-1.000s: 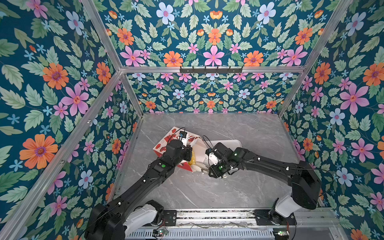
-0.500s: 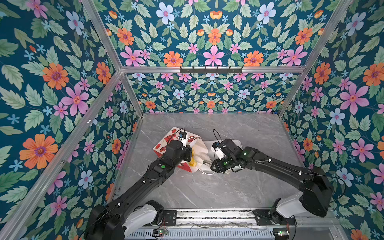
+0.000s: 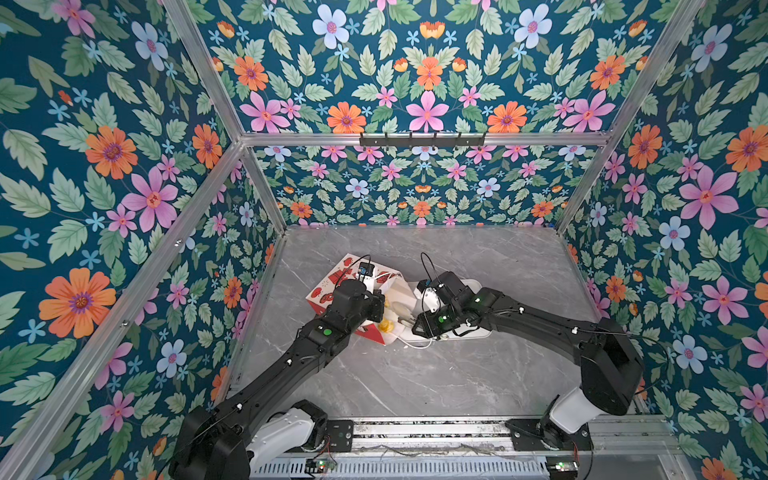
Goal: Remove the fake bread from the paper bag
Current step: 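Pinch a yellow bread piece with the tongs and pull it out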
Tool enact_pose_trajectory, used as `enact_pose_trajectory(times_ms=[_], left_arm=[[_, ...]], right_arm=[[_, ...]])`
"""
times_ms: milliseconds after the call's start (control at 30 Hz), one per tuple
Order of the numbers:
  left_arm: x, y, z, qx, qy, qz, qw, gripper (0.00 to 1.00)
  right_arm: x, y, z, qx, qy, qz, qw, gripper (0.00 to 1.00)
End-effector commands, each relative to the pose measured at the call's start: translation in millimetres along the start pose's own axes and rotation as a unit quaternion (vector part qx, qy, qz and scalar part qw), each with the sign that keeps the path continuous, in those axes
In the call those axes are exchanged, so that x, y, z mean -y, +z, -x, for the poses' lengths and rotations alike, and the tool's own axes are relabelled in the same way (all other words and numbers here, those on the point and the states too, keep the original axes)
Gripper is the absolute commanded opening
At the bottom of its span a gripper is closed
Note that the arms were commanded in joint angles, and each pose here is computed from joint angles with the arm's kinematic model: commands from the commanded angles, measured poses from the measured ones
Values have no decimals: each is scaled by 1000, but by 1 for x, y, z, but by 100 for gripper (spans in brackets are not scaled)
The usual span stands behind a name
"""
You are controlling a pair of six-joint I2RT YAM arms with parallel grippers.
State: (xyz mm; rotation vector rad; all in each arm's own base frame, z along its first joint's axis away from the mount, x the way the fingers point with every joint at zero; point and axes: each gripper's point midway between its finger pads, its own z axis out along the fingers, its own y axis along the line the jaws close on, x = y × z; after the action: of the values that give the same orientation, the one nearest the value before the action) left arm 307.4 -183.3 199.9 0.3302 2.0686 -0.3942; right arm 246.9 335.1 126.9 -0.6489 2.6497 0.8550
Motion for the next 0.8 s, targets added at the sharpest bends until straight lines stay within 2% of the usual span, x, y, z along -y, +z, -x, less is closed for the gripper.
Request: enact_pose_trajectory(times_ms=[0,267,400,633,767], left_arm=[[3,-1,11,19,-3,-5,1000,0],[5,2,11,20,-5,-11,1000,0],[5,3,11,21,-7,-9,1000,0],[2,7,11,21,-11,1,1000,0],[-4,7,15,29,-22,19,999,0]], right_arm=[[-8,3,9,8,-9,20,1000,46],[3,27,1,-26,1,9,1000,44],[6,32,-6,-39,6,10,999,35],[11,12,-17,-39,1,-12,999,27],[11,-11,-22,-30,-3,-26,999,28]])
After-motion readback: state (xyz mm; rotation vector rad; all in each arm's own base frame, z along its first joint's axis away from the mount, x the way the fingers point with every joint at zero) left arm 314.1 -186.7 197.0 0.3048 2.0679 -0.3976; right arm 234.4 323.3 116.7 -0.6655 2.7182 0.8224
